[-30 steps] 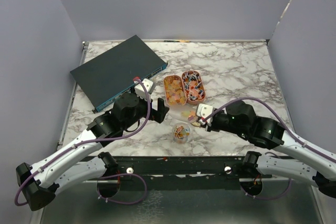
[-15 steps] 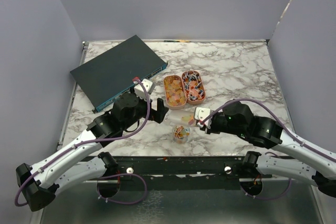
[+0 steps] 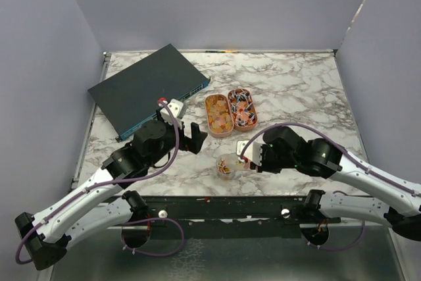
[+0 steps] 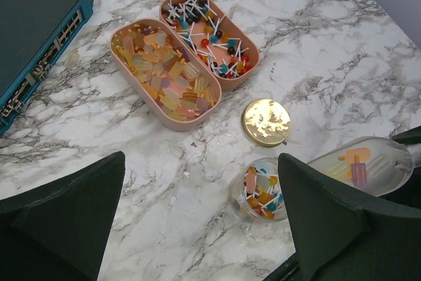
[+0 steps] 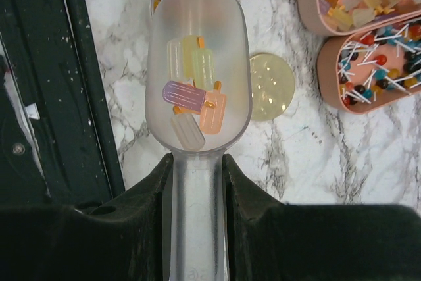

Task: Pack the candies
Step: Place the fake candies in the packing bottle, then scoop the fake candies from the storage box.

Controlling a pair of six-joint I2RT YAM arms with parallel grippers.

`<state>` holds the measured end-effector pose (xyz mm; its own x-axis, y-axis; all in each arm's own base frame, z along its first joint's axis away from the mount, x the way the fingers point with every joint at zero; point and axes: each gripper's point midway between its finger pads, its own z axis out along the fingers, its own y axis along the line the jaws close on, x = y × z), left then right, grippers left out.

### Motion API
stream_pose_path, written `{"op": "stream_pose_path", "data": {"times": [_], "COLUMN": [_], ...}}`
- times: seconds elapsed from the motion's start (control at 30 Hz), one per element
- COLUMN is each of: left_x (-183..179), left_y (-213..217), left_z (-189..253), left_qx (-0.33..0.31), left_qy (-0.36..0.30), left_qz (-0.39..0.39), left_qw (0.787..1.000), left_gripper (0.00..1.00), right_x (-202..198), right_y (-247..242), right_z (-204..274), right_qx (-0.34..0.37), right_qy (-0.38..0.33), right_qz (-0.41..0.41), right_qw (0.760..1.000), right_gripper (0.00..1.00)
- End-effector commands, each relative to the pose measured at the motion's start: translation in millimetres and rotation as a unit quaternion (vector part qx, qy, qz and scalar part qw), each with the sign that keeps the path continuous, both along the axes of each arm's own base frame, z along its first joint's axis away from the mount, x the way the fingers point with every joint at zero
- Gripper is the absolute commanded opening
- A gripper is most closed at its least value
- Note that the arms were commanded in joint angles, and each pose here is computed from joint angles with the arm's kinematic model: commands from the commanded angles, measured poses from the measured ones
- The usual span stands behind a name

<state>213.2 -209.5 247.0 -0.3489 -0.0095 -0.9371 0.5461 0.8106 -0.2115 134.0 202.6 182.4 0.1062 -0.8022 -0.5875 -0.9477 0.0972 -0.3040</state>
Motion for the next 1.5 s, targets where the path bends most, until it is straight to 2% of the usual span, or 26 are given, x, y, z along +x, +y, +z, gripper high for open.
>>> {"op": "stream_pose_path", "data": {"times": [0.0,0.53,0.87,1.13,1.47], "left_x": [1,-2,-3,-6,-8], "left_y": [7,11,16,18,20], "left_z": [-2,3,7,12,16], "left_qx": [0.007,0.006,0.003,-0.005,-0.011], "left_qy": [-0.006,-0.018,-0.025,-0.030,-0.035], "left_qz": [0.013,0.011,0.012,0.011,0.012], "left_qw": [1.000,1.000,1.000,0.999,0.999], "left_gripper": [0.99,0.99,0.99,0.99,0.99], "right_x": [-4,12,23,44,62], "right_y": [-17,-32,-33,-18,21], "right_z": [-3,-12,-3,20,35], "right_qx": [-0.053,-0.172,-0.200,-0.152,-0.093], "right_qy": [0.014,0.017,0.005,-0.028,0.040], "right_qz": [-0.004,-0.031,-0.051,-0.122,-0.234], "right_qw": [0.999,0.984,0.978,0.980,0.967], "right_gripper": [0.00,0.01,0.01,0.00,0.00]}}
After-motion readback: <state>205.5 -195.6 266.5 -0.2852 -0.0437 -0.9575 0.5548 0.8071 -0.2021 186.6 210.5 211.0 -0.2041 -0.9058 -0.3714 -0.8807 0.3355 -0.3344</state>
